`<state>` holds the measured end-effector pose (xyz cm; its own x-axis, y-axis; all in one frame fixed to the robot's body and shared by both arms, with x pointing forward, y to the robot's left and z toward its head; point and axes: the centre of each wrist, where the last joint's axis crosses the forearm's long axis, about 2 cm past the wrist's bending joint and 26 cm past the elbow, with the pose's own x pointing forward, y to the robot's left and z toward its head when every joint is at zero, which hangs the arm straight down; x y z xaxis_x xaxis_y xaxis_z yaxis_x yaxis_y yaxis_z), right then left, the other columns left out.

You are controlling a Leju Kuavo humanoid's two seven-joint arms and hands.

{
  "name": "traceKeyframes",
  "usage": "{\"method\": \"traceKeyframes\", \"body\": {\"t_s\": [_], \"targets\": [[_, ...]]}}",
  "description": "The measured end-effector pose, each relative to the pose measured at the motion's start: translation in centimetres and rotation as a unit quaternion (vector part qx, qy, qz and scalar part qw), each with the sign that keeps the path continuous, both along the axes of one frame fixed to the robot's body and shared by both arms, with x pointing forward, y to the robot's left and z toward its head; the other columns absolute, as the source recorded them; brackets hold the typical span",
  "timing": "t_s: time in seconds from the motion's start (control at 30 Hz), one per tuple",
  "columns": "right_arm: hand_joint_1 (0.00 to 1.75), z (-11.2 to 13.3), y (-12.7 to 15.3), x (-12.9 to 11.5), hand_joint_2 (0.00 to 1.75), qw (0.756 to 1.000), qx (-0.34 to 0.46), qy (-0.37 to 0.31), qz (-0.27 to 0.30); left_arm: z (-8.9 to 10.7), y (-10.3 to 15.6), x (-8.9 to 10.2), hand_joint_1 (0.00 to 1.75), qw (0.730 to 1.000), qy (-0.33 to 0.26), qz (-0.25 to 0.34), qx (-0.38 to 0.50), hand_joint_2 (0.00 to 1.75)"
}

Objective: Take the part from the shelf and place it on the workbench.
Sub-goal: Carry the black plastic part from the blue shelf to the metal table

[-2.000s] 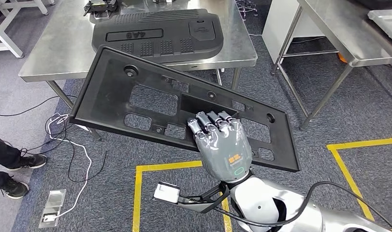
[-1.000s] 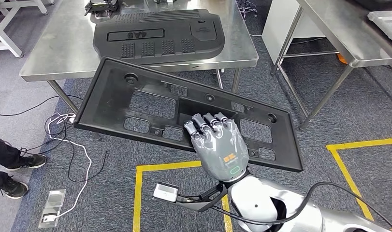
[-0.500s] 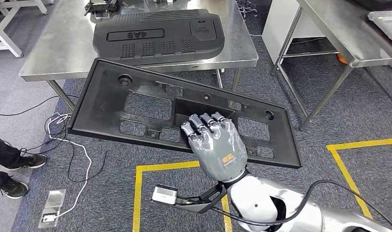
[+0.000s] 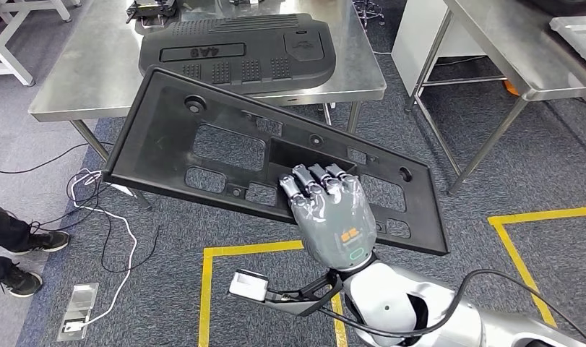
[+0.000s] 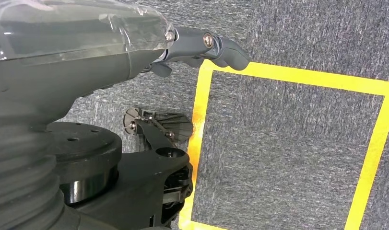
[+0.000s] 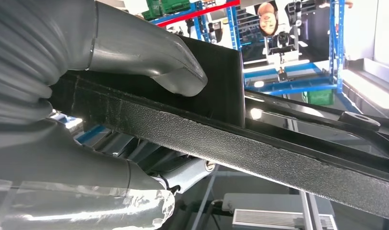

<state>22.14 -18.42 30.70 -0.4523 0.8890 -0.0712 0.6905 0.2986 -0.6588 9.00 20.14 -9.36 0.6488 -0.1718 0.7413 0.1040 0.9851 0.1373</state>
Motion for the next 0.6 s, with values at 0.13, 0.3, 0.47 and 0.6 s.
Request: {"method": "traceKeyframes", "body": {"t_s": [0.13, 0.3, 0.47, 0.6], "targets": [[1.75, 0.01, -0.02, 0.01, 1.75, 1.000, 0.002, -0.001, 0.000, 0.00, -0.01, -0.02, 0.00, 1.000, 0.000, -0.002, 0.001, 1.75], [1.75, -0.01, -0.03, 0.00, 1.75, 1.000, 0.004, -0.001, -0.001, 0.00, -0.02, -0.04, 0.00, 1.000, 0.000, -0.003, 0.001, 1.75], [1.75, -0.06, -0.11, 0.00, 1.75, 1.000, 0.007, 0.001, -0.004, -0.01, -0.02, -0.07, 0.00, 1.000, 0.000, -0.003, 0.003, 1.75], [1.75, -0.13, -0.15, -0.02, 1.75, 1.000, 0.008, 0.002, -0.006, -0.01, -0.02, -0.09, 0.00, 1.000, 0.000, -0.003, 0.004, 1.75]]}}
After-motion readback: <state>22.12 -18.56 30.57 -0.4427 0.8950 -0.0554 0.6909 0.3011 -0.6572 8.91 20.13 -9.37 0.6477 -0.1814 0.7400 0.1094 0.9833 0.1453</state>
